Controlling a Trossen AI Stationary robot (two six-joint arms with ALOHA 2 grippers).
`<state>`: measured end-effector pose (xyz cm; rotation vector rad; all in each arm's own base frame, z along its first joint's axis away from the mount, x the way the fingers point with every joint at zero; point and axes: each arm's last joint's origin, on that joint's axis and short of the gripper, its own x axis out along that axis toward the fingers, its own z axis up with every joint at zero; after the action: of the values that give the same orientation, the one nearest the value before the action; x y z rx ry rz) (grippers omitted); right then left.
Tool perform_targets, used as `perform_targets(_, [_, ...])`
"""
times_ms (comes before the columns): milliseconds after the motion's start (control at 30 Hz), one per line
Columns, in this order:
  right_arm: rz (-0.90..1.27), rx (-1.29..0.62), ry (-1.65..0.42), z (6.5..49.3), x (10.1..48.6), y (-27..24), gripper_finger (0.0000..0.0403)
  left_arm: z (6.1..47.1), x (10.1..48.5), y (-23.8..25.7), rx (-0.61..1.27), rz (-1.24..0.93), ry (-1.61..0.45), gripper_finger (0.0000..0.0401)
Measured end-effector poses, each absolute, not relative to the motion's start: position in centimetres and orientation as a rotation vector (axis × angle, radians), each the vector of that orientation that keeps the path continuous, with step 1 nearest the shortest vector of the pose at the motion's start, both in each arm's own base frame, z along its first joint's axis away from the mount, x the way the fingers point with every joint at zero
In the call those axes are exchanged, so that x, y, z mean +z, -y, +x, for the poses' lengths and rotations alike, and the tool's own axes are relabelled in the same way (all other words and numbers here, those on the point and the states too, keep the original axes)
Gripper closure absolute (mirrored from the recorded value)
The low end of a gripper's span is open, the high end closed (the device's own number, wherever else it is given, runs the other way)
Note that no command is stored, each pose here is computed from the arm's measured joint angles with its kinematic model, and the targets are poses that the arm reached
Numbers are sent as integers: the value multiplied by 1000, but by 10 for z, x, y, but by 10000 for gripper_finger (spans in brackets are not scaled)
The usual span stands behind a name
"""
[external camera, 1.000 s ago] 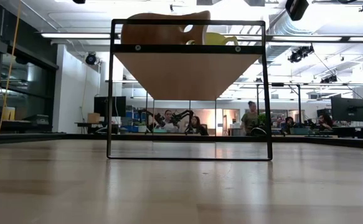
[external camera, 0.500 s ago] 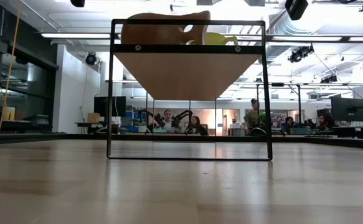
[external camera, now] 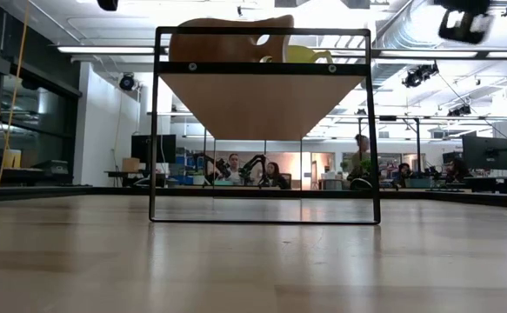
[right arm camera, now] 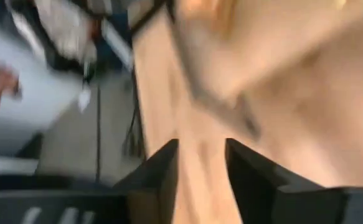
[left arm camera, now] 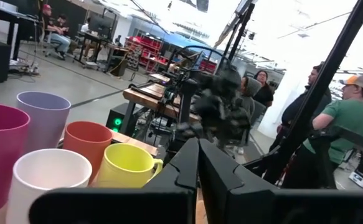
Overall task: Stack small to large cups/mugs on shelf
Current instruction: Put the transparent mug on the shelf
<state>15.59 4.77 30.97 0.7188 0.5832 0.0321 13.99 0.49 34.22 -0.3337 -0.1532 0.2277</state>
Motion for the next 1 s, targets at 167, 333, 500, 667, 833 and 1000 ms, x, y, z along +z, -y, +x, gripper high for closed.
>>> perform_targets(167, [718, 169, -913, 162, 302, -97, 233, 140, 342, -5, 243, -335, 155, 401])
perform_targets(333, [571, 142, -1233, 151, 293, -147, 213, 140, 342, -5, 243, -335, 155, 401])
perform_targets(500, [483, 70, -1402, 131, 275, -188, 212, 140, 342, -5, 243, -335, 155, 401])
perform_targets(667, [401, 11, -1499, 108, 251, -215, 212, 140, 342, -6, 270, -335, 155, 401])
perform_targets(833, [332, -35, -1538, 101, 237, -227, 212, 140, 338, -7, 298, -332, 120, 401])
perform_targets(1000, [279, -92, -1563, 104, 221, -234, 212, 140, 336, -7, 301, -352, 106, 401])
